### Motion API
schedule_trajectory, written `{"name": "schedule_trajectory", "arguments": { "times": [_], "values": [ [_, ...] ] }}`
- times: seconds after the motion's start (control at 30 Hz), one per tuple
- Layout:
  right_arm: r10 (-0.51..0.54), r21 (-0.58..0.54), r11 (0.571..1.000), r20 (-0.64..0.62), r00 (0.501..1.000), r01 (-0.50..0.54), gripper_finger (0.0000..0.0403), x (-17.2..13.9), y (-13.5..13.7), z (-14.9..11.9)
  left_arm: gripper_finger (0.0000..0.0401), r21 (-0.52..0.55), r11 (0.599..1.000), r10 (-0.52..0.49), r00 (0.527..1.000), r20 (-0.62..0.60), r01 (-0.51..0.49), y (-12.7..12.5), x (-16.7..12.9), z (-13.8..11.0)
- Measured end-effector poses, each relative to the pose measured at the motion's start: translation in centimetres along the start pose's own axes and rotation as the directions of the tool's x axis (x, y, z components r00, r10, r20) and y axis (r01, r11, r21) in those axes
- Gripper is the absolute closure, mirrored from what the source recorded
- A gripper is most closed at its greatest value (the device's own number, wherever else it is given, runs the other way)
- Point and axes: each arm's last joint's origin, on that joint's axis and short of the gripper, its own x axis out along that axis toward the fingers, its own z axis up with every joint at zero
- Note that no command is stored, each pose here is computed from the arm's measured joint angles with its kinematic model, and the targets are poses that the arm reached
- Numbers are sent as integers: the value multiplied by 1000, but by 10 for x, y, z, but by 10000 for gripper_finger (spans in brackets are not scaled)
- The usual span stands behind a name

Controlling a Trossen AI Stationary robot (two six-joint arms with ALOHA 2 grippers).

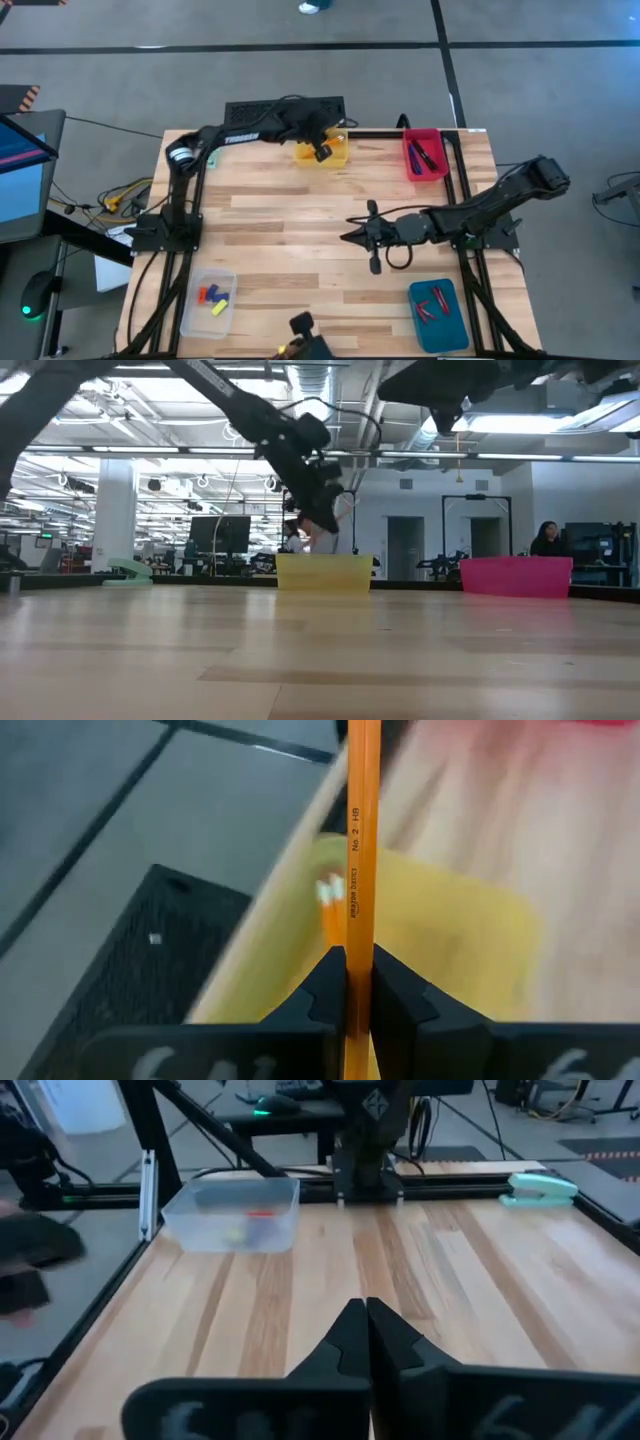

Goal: Sort crayons/erasers/pens/pencils in bins
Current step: Put the orange pencil into the yellow bin

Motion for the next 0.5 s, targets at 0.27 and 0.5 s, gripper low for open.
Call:
{"name": "schedule_trajectory", "arguments": {
  "times": [0.27,0.5],
  "values": [
    [20,-8,1000,-10,1000,-20,397,1,6,-3,391,-40,996,-83,985,-151,78,19,27,-17],
    [19,-25,999,-10,1000,-19,399,1,6,-3,389,-26,992,-123,977,-173,120,19,33,-23]
  ]
}}
